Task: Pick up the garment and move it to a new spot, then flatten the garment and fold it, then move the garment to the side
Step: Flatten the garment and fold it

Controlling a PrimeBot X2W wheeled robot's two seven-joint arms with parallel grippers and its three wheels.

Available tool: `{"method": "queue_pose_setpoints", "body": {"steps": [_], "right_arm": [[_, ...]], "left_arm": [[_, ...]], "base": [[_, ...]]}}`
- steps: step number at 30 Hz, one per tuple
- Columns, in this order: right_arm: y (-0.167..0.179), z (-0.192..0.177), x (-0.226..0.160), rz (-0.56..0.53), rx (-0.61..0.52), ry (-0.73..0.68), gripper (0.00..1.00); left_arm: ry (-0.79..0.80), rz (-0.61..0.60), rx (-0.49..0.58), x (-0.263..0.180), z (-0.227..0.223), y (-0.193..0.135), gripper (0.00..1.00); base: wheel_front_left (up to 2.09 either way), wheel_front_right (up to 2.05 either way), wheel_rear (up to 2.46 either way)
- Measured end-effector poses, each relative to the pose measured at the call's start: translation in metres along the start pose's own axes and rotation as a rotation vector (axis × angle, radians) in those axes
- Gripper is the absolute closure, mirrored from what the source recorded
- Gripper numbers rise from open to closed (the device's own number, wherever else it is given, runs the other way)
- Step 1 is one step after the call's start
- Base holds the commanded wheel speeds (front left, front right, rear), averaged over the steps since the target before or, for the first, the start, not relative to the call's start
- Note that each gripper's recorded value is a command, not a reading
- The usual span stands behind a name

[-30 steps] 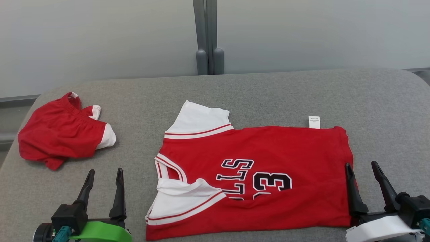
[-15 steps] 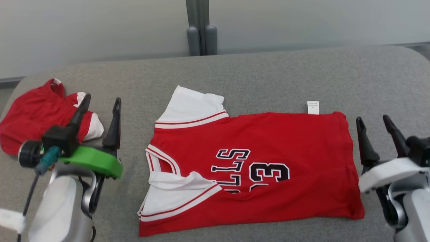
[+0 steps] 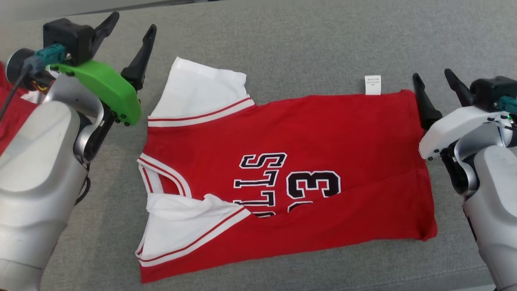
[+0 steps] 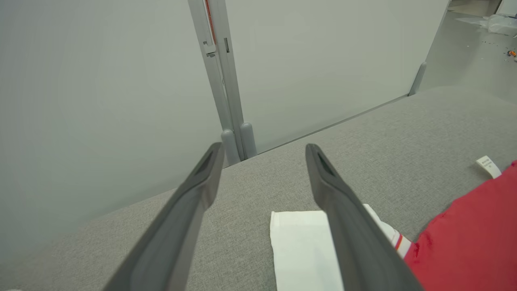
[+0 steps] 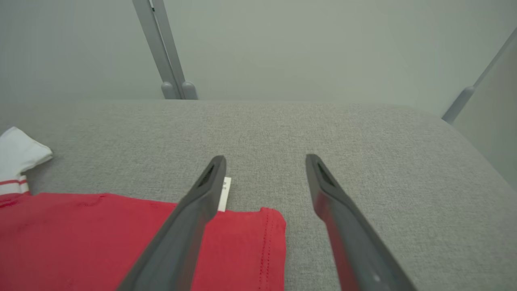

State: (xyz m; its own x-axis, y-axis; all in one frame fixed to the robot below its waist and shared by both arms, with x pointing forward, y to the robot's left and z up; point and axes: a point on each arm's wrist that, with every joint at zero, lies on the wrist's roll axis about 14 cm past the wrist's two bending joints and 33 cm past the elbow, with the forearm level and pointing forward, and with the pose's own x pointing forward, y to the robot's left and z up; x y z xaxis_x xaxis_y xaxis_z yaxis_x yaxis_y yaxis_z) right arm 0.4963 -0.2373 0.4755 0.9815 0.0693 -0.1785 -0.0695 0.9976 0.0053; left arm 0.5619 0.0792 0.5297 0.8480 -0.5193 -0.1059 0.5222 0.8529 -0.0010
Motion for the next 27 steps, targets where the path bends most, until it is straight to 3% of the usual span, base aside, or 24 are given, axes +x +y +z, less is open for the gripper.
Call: {"method": "queue_pose_setpoints", "body": {"steps": [9, 19, 27], "right_arm": [[-0.005, -0.049, 0.026, -0.013, 0.016, 0.185, 0.00], [-0.019, -0.085, 0.031, -0.048, 0.024, 0.330, 0.00], [-0.012, -0.088, 0.035, -0.028, 0.042, 0.340, 0.00]], "left_arm": [[0.330, -0.075, -0.072, 0.039, -0.086, -0.004, 0.00], [0.488, -0.105, -0.104, 0.056, -0.145, -0.012, 0.00], [0.479, -0.053, -0.081, 0.068, -0.150, 0.007, 0.00]], "base": [[0.00, 0.00, 0.00], [0.00, 0.00, 0.00], [0.00, 0.00, 0.00]]}}
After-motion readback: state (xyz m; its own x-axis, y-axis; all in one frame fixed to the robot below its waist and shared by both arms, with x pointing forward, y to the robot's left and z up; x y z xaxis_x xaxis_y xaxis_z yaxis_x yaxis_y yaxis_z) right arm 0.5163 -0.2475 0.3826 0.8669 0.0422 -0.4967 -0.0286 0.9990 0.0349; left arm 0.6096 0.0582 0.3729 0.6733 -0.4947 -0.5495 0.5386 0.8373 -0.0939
